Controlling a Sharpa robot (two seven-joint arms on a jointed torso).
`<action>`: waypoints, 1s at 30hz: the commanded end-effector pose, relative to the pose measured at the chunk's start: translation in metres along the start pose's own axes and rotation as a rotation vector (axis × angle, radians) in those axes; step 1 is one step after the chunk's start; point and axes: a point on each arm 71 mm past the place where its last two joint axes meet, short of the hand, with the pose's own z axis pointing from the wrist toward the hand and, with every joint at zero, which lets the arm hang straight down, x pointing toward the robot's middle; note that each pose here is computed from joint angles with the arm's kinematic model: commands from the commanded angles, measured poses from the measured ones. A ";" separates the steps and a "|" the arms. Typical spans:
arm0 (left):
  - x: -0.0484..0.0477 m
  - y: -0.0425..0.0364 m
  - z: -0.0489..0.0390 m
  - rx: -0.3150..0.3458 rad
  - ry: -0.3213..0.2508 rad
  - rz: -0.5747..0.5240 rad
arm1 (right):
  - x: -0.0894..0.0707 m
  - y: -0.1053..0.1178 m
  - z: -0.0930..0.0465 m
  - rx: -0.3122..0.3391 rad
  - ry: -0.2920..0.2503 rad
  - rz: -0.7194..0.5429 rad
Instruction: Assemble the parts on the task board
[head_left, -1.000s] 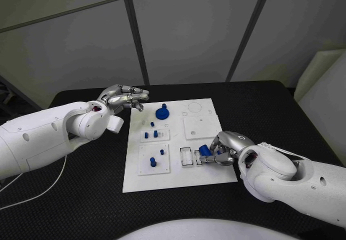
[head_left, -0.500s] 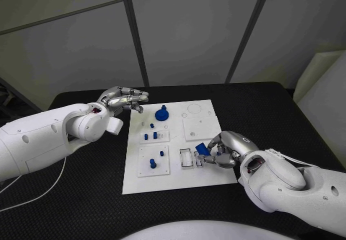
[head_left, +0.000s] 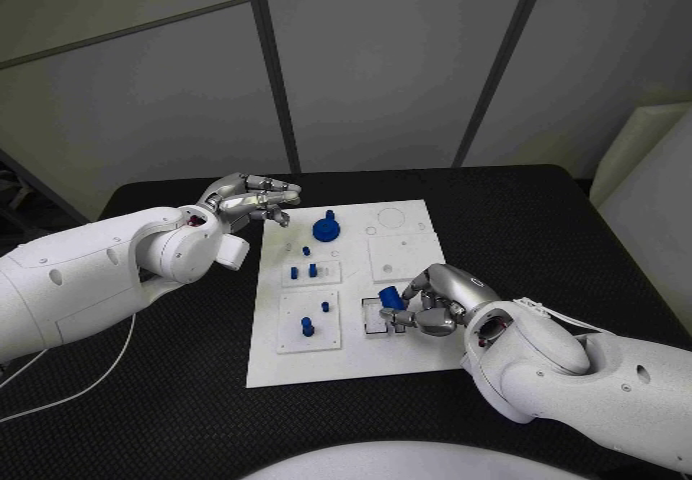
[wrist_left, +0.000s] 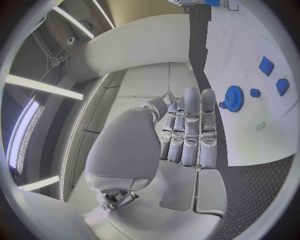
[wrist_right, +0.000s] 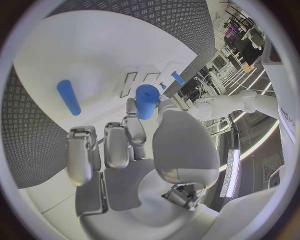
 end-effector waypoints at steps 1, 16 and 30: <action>0.0032 -0.0009 0.0007 0.000 0.018 -0.007 | 0.006 0.001 0.003 0.023 0.065 -0.019; 0.0049 -0.0008 0.0013 -0.003 0.023 -0.007 | 0.013 0.010 0.009 0.015 0.080 -0.021; 0.0045 -0.0005 0.0011 -0.008 0.025 -0.008 | 0.011 0.009 0.012 0.009 0.043 0.002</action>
